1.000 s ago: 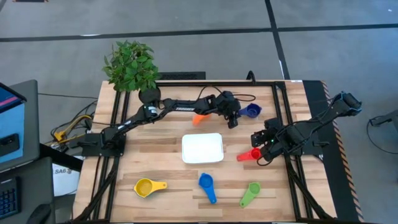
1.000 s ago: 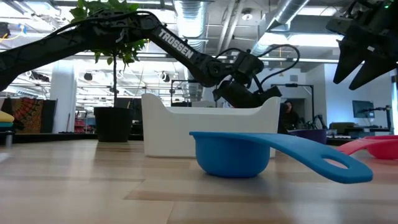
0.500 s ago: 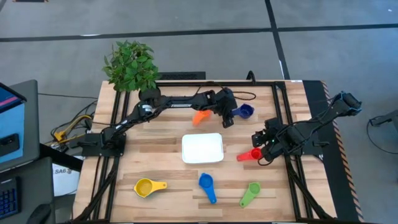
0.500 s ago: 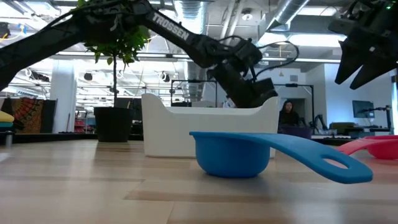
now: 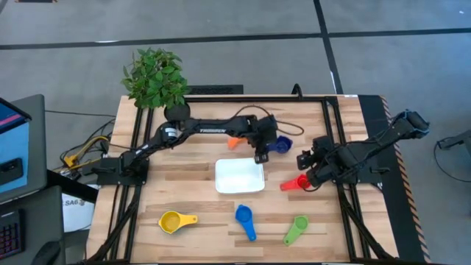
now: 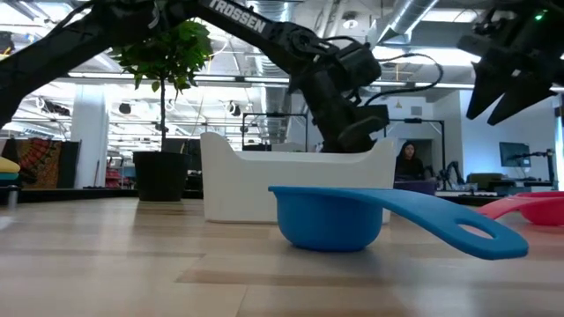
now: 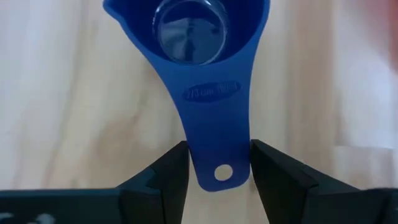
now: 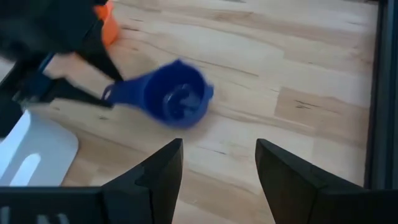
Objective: Nest measuring cups in basket
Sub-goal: Stack the purple measuring cup into the yellow measuring cup
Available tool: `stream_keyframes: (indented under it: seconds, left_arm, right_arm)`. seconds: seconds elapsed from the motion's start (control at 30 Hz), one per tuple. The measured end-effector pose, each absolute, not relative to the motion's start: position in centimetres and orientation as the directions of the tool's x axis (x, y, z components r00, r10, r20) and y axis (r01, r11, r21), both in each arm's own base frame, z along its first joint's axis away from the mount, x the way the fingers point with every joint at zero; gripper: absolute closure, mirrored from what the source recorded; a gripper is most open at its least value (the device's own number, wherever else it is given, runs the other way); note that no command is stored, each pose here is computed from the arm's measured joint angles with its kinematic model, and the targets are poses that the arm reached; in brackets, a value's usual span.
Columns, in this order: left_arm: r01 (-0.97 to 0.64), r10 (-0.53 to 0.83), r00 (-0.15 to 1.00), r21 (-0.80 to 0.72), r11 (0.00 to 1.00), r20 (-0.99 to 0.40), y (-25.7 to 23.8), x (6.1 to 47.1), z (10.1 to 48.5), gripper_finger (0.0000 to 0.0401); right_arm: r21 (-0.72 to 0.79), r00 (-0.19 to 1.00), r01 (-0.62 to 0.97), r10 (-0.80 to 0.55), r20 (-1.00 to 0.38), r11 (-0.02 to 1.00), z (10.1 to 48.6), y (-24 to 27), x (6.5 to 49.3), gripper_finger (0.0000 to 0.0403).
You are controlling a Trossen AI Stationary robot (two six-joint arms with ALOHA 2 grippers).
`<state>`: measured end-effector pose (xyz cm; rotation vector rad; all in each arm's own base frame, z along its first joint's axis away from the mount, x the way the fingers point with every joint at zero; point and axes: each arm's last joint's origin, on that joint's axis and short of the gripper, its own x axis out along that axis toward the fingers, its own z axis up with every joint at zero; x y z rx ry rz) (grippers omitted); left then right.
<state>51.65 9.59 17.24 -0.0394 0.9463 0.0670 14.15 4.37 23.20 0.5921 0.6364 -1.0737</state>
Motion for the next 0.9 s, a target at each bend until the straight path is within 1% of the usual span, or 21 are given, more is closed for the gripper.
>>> stream_keyframes:
  seconds: [0.17, 0.33, 0.53, 0.67, 0.8, 0.9]
  left_arm:
    - [-0.05, 0.038, 0.578, 0.011, 0.999, -0.815, 8.2, 51.9, 17.2, 0.0243]
    - [-0.051, 0.055, 0.576, 0.032, 0.998, -0.815, 8.4, 51.8, 17.2, 0.0243]
    - [-0.06, 0.074, 0.613, 0.047, 0.997, -0.786, 9.4, 52.1, 19.0, 0.0243]
    - [-0.062, 0.092, 0.69, 0.069, 0.996, -0.718, 10.0, 52.8, 20.7, 0.0243]
    - [-0.012, 0.047, 0.767, 0.058, 0.998, -0.64, 10.5, 53.4, 21.3, 0.0243]
    - [-0.001, 0.049, 0.814, 0.082, 0.997, -0.579, 11.0, 53.8, 21.9, 0.0243]
  right_arm:
    - [0.138, 0.348, 0.919, -0.595, -0.724, 0.369, 23.2, 4.4, 14.3, 0.0177]
    - [0.165, 0.383, 0.903, -0.57, -0.727, 0.396, 23.2, 5.0, 14.4, 0.0178]
    - [0.175, 0.396, 0.896, -0.56, -0.728, 0.408, 23.2, 5.4, 14.2, 0.0178]
    - [0.175, 0.397, 0.896, -0.559, -0.728, 0.409, 23.2, 5.4, 14.2, 0.0178]
    - [0.18, 0.396, 0.898, -0.559, -0.728, 0.402, 23.2, 5.4, 14.2, 0.0178]
    - [0.182, 0.396, 0.898, -0.556, -0.731, 0.4, 23.2, 5.4, 14.2, 0.0178]
